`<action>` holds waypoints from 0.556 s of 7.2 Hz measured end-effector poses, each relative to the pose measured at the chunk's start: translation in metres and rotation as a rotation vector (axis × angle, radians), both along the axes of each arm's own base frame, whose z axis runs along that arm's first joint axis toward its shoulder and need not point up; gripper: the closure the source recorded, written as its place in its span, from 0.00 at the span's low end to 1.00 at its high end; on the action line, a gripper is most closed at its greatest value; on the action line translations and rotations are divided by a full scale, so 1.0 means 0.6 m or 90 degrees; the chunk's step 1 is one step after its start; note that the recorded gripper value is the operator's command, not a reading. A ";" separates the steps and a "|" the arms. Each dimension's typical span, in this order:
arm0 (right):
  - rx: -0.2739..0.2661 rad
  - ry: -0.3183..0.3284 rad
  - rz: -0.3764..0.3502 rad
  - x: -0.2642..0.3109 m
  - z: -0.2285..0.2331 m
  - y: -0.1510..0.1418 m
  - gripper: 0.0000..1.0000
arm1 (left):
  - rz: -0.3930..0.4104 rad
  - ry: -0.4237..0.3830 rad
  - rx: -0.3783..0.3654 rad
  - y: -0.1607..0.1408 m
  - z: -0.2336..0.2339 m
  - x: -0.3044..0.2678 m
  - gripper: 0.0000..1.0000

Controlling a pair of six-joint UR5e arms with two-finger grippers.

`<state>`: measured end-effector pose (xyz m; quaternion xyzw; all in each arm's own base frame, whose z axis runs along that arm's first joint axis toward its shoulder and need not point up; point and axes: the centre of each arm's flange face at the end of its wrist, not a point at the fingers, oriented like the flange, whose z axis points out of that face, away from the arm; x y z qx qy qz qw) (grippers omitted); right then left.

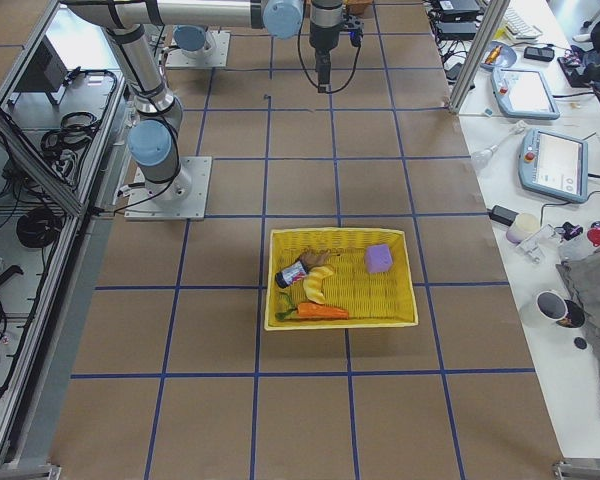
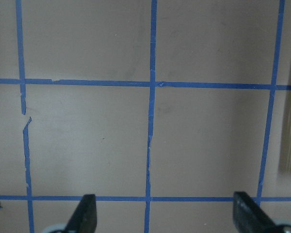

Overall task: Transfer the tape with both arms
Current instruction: 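Release the tape roll and raise the left gripper away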

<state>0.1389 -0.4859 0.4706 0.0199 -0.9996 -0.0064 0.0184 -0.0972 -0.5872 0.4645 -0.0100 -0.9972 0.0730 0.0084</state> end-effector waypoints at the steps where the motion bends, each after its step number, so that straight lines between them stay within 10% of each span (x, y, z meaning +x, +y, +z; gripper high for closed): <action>1: 0.001 0.001 0.007 0.000 -0.001 0.002 0.00 | 0.024 0.005 0.002 0.055 0.041 -0.039 0.00; 4: 0.002 0.000 0.018 0.000 -0.002 0.005 0.00 | 0.047 0.005 0.031 0.160 0.111 -0.058 0.00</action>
